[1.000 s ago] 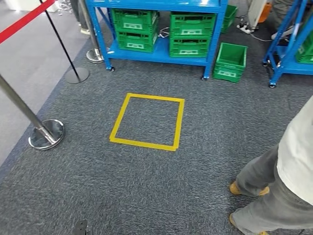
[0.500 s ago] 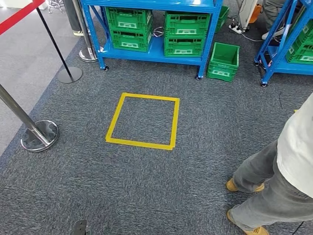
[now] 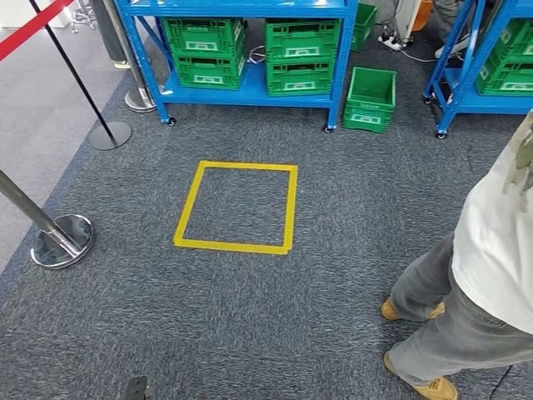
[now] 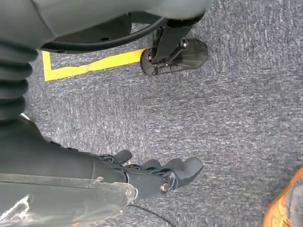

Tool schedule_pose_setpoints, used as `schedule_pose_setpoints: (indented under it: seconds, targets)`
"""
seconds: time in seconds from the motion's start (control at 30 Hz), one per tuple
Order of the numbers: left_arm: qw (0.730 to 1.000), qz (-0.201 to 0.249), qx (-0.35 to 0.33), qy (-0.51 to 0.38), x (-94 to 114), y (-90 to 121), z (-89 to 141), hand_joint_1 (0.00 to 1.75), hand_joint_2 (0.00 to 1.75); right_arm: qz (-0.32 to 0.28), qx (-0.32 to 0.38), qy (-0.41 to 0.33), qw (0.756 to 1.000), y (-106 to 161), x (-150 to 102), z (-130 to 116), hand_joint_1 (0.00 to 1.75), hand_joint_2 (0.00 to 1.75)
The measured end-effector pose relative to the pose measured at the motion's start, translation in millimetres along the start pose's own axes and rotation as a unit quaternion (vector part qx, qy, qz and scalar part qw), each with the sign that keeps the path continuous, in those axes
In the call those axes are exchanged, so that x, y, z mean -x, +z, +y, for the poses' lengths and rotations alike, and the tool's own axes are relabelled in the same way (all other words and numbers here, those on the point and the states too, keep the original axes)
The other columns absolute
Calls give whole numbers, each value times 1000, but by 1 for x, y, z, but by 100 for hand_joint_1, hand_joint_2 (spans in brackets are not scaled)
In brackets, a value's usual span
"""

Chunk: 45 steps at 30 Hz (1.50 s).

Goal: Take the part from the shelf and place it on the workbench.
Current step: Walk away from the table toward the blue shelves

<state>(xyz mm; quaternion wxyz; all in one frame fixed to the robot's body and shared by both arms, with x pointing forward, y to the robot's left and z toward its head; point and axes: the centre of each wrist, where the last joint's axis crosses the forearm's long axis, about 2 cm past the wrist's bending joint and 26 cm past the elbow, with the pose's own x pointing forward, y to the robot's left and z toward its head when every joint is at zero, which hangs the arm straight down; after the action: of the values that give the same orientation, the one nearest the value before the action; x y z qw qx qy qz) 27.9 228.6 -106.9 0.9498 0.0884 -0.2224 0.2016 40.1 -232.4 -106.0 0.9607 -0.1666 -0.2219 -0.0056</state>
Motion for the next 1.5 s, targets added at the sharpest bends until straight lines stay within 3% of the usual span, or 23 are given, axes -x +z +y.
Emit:
schedule_pose_setpoints:
  seconds: [0.63,0.77,1.5]
  targets:
    - [1000,1,2,4,0,1,-2,0,0,-3,1,1,1000,-1,-2,0,0,175]
    - [1000,1,1,3,0,1,-3,0,175,-3,1,1,1000,-1,-2,0,0,175]
    - [1000,8,-4,-4,1,1,-2,0,175,-3,-3,8,1000,-1,-2,0,0,175]
